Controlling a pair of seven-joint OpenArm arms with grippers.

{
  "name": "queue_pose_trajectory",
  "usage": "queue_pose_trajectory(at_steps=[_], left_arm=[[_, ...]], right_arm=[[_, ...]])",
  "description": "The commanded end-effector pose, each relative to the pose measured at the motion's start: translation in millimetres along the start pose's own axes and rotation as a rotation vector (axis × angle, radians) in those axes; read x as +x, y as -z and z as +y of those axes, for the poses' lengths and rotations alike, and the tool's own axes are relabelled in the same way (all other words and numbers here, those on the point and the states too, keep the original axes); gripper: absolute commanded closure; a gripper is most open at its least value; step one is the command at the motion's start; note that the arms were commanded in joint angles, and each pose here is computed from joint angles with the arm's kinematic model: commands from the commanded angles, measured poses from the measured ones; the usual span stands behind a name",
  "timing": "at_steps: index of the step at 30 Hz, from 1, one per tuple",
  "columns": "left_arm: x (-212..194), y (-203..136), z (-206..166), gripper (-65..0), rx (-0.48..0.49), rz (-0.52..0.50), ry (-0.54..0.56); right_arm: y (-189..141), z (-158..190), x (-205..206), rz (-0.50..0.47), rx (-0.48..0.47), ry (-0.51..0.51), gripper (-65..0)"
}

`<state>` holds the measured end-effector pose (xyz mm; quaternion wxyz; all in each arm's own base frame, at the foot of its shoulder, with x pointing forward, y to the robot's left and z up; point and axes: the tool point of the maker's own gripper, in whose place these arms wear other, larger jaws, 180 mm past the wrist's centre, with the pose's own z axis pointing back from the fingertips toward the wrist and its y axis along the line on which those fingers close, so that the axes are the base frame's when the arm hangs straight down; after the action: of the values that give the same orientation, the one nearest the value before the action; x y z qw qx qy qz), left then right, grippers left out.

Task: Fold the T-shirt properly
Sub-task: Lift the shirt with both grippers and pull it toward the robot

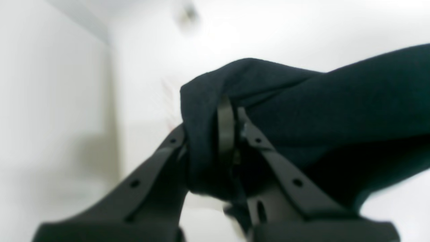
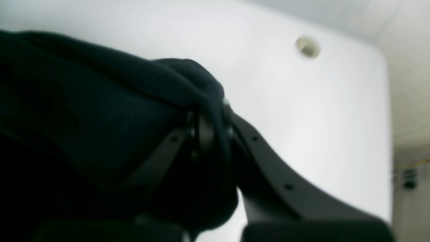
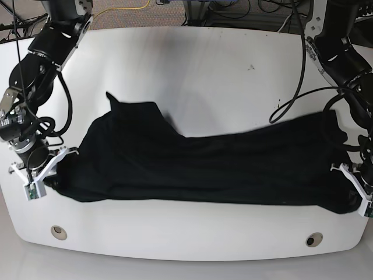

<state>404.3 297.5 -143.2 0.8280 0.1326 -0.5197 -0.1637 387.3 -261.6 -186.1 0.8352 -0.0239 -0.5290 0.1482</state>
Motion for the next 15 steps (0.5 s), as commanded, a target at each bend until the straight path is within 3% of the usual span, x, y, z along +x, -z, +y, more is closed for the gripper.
queue_pose_trajectory(at_steps=[1, 15], left_arm=[[33.4, -11.8, 22.5, 0.0, 0.067, -0.081, 0.014], [141.3, -64.8, 100.0, 0.0, 0.257, -0.305, -0.006]], right_arm=[[-9.7, -18.8, 53.3, -0.122, -0.051, -0.06, 0.0], [-41.2, -44.9, 199.1, -0.346, -0.132, -0.279, 0.0]])
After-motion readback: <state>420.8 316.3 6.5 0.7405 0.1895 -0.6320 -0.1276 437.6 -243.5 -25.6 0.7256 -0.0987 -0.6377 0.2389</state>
